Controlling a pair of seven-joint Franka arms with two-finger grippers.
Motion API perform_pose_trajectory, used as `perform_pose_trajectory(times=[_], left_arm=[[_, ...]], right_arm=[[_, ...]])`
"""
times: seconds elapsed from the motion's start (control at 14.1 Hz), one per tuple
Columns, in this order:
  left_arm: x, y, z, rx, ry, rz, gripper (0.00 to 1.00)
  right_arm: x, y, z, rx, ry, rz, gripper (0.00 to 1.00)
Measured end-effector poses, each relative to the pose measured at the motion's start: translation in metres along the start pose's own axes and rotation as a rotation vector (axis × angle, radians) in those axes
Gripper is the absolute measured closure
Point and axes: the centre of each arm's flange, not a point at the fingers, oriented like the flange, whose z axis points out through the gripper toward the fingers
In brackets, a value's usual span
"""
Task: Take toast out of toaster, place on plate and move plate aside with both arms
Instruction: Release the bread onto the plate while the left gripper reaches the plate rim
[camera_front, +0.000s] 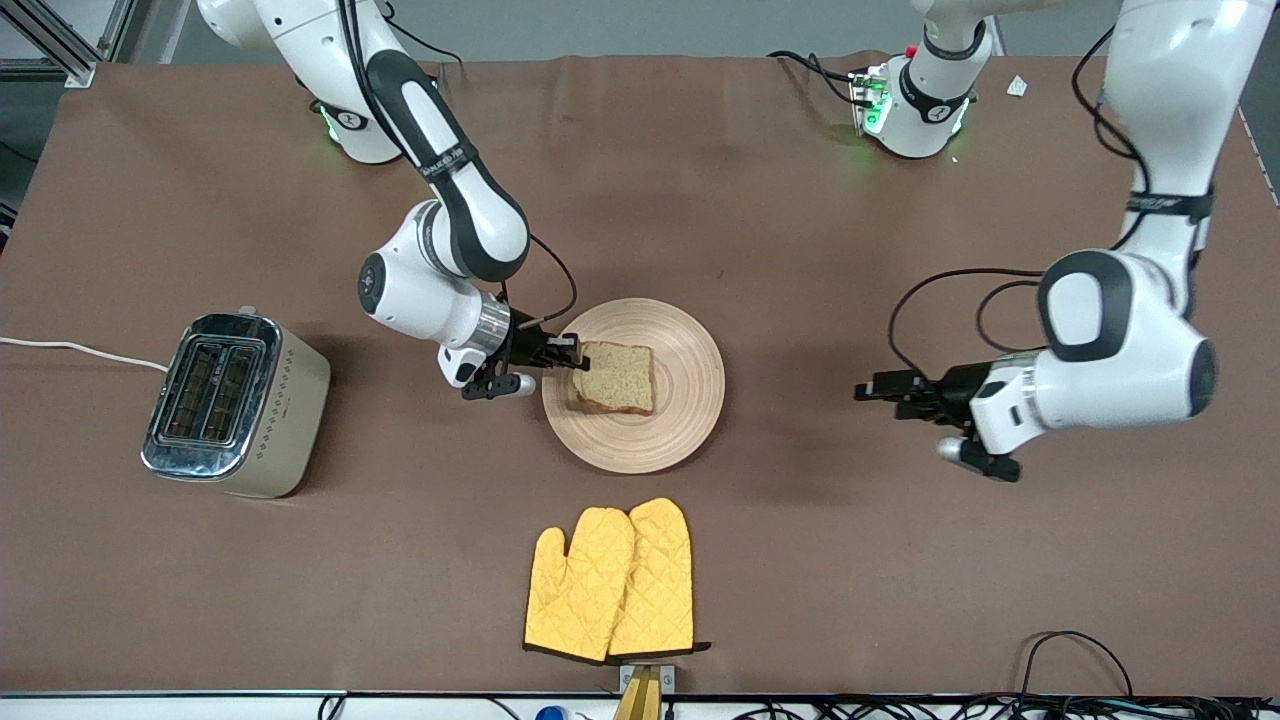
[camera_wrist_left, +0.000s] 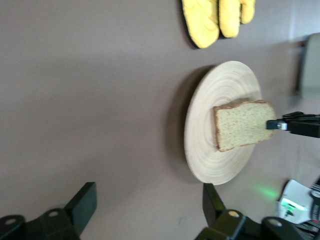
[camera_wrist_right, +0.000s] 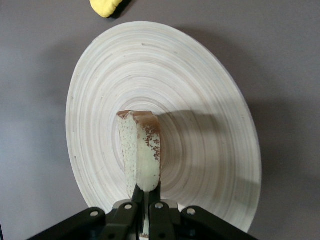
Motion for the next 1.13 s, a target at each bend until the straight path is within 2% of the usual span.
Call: perform_pose_trajectory(times=[0.07, 0.14, 0.21, 0.42, 0.57, 0.85, 0.92, 1.06, 1.13], left_arm=[[-0.002, -0.010, 0.018, -0.045, -0.008, 0.007, 0.10], [-0.004, -0.021, 0.034, -0.083, -0.010, 0.011, 0.15], [-0.008, -0.033, 0.049, -0.118, -0.004, 0.010, 0.15], [-0.024, -0.060, 0.092, -0.238, 0.041, 0.004, 0.18], [-0.032, -0.067, 0.117, -0.316, 0.076, 0.012, 0.20], [-0.037, -0.066, 0.158, -0.411, 0.130, 0.025, 0.26], [-0.037, -0.060, 0.165, -0.433, 0.140, 0.021, 0.26], [-0.036, -0.043, 0.179, -0.455, 0.154, 0.015, 0.29], [-0.037, -0.037, 0.186, -0.452, 0.160, 0.016, 0.29]], right_arm=[[-0.001, 0.002, 0.001, 0.007, 0.001, 0.013, 0.93], [-0.002, 0.005, 0.001, 0.011, 0.000, 0.024, 0.91], [-0.003, 0.007, 0.002, 0.011, -0.002, 0.030, 0.84], [-0.005, 0.009, 0.004, 0.008, -0.005, 0.034, 0.52], [-0.005, 0.009, 0.004, 0.008, -0.005, 0.034, 0.50], [-0.001, 0.013, 0.000, 0.008, 0.002, 0.028, 0.46], [0.002, 0.017, -0.003, 0.009, 0.006, 0.025, 0.46], [0.009, 0.026, -0.010, 0.015, 0.008, 0.020, 0.35], [0.012, 0.029, -0.013, 0.018, 0.010, 0.021, 0.35]])
